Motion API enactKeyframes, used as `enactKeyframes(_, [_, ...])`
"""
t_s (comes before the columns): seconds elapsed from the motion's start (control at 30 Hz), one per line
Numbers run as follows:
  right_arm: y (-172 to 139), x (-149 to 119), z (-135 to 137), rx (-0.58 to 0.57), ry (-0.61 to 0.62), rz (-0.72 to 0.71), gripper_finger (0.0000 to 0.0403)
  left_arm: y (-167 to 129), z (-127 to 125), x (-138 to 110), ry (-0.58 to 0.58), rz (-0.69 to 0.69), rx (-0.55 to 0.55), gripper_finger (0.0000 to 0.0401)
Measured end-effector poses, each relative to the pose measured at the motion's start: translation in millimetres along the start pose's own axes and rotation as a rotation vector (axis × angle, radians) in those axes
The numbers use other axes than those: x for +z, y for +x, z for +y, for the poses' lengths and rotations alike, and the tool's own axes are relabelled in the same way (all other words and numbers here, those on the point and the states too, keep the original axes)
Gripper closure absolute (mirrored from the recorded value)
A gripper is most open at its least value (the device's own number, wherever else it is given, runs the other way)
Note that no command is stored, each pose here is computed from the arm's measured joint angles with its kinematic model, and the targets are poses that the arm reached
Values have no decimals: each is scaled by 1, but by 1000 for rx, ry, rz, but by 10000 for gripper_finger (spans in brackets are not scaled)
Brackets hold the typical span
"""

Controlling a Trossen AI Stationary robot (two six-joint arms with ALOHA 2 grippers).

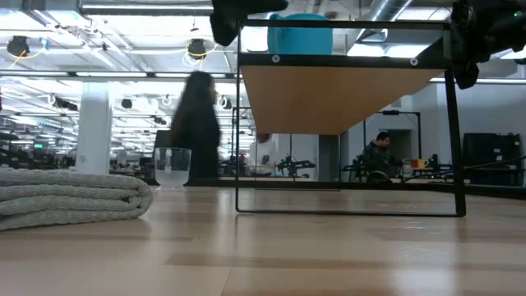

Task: Stack small to large cups/mugs on shelf
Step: Put the light blue mug on the shelf

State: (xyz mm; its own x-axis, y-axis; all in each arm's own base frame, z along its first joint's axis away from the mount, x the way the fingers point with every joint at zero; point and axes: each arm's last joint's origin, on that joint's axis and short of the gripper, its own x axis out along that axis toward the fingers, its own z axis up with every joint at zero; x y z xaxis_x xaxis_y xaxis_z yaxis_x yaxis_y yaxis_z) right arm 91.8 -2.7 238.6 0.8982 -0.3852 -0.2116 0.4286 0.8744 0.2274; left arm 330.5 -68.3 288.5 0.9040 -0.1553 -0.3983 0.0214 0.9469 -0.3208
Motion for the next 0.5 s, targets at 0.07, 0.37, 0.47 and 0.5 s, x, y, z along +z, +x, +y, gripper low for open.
enactKeyframes(0.07, [0,0,0,-1,-2,2,384,-1,3,-2,-9,17,42,253])
enactKeyframes(0.37, [0,0,0,-1,-7,3,383,-1,18,-5,-42,61,154,253])
enactKeyframes(0.47, [0,0,0,0,-21,3,383,-1,24,-2,-51,52,170,253])
enactKeyframes(0.5, [0,0,0,0,-21,3,384,-1,26,-2,-54,55,178,253])
